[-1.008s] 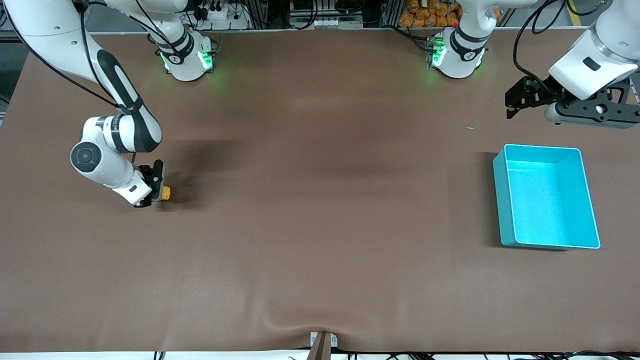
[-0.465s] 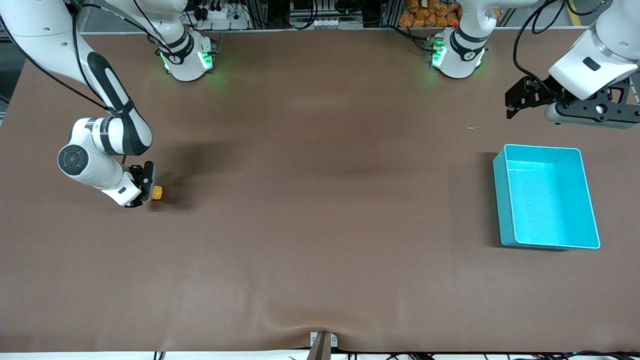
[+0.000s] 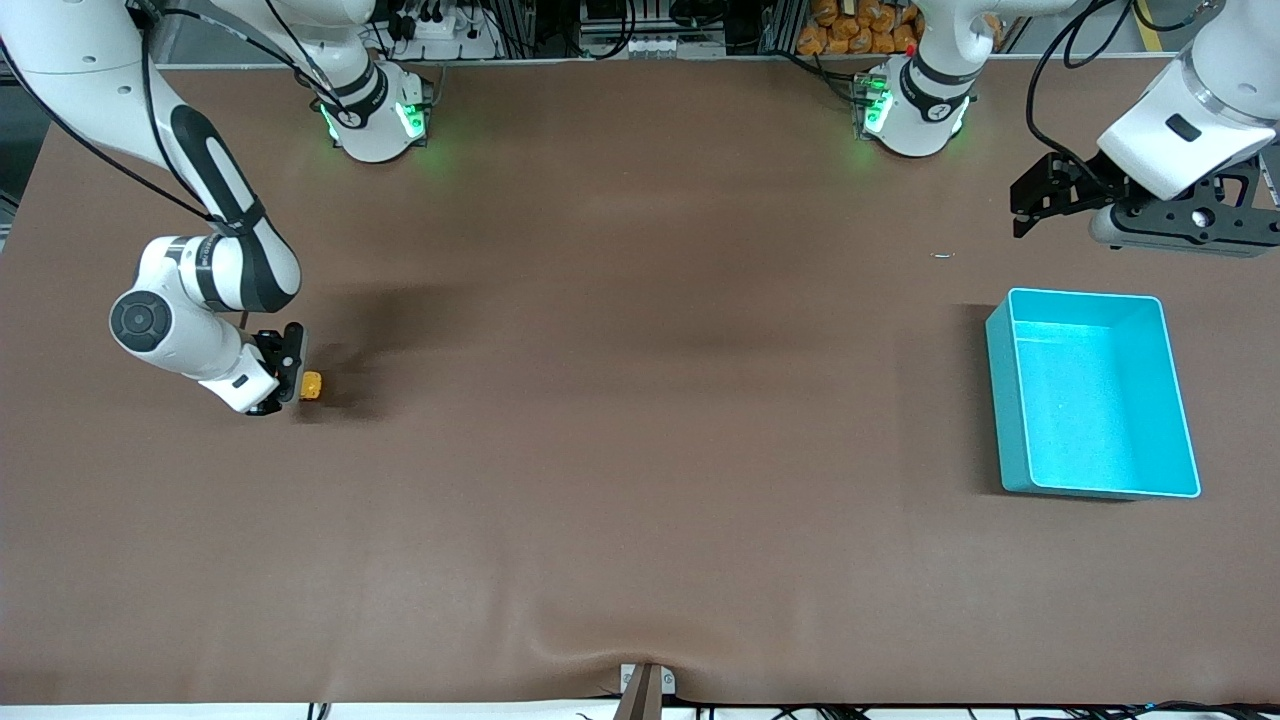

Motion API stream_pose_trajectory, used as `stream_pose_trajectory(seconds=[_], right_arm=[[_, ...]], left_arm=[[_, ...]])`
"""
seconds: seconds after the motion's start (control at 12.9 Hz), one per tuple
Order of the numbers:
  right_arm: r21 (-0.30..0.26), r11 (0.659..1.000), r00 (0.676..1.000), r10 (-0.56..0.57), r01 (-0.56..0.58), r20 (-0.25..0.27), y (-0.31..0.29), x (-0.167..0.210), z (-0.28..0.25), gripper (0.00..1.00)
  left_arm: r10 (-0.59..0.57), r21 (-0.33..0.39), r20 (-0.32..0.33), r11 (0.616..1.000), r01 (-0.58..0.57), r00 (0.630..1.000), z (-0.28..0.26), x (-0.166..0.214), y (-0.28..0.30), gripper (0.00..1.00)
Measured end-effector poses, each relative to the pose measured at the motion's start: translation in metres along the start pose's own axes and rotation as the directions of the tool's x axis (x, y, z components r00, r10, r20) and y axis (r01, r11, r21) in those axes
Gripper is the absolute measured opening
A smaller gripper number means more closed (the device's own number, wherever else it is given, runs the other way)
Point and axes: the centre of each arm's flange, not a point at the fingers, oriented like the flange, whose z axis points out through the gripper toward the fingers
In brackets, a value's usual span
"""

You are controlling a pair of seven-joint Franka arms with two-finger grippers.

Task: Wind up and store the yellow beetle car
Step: 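Drag the held car backward along the table with the right gripper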

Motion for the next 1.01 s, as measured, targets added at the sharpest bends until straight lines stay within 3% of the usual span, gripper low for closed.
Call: stream_pose_trajectory(seconds=[0.78,1.01], right_arm=[[0.007,1.0,1.0,0.009,-0.009,-0.003,-0.001,-0.017,0.005,0.49],[0.02,0.999,1.0,0.03,-0.03,0.0,0.007,-0.034,-0.003,0.74]], left_arm=[[0.0,0.0,0.0,1.0,0.0,1.0,0.0,0.0,0.0,1.0],[0.0,0.0,0.0,1.0,0.0,1.0,0.0,0.0,0.0,1.0]])
